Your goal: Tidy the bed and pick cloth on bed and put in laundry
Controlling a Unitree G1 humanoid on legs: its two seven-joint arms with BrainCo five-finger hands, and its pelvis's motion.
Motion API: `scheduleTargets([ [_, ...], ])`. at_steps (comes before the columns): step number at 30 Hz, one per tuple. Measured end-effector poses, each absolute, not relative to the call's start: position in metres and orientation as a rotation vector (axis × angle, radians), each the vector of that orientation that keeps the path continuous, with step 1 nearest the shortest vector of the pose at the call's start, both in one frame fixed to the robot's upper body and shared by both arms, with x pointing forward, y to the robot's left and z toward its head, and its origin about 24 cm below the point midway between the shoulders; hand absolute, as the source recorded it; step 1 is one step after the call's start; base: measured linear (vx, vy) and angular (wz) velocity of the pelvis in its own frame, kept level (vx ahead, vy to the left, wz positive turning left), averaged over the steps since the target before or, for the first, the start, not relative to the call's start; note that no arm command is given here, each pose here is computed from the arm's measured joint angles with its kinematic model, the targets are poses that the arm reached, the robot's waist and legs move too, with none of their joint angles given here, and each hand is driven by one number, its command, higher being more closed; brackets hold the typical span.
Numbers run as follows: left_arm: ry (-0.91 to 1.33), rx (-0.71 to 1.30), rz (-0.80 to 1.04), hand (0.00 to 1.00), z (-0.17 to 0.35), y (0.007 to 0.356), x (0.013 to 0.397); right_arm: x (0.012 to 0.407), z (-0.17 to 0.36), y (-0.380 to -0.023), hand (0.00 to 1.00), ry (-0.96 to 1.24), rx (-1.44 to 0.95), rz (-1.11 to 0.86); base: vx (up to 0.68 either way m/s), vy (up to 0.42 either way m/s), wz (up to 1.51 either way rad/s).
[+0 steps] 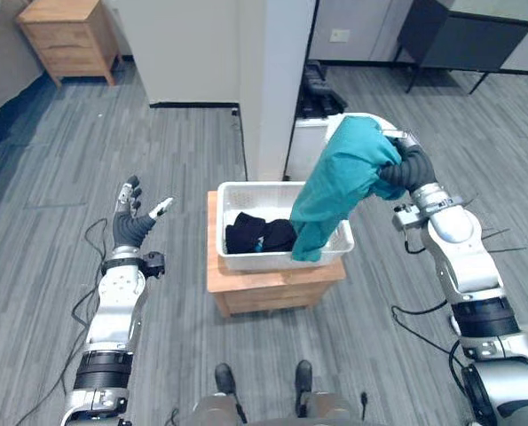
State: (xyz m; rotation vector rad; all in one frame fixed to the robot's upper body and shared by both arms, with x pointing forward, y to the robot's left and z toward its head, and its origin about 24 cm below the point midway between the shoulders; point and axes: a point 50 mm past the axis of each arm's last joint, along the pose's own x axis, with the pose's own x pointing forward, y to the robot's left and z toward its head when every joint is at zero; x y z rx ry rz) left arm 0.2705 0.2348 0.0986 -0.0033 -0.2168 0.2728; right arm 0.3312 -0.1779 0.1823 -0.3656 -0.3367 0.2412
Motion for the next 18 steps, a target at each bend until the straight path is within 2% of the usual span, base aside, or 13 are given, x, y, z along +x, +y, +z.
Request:
scheduleTargets([
  [7,-0.157,-0.183,0.220,0.00,0.075,0.204,0.246,0.346,0.168,-0.155,1.00,-0.262,-0.389,0.275,0.01,0.003,0.22],
  [12,-0.157,-0.208,0.224,0.00,0.076,0.206,0.240,0.368,0.205,-0.156,1.00,-0.319,-0.449,0.184,-0.02,-0.018,0.22],
  [18,-0.084,-0.241,0.184,0.00,0.058,0.198,0.240,0.390,0.236,-0.191,1.00,-0.275,-0.532,0.004,0.01,-0.008,0.12],
])
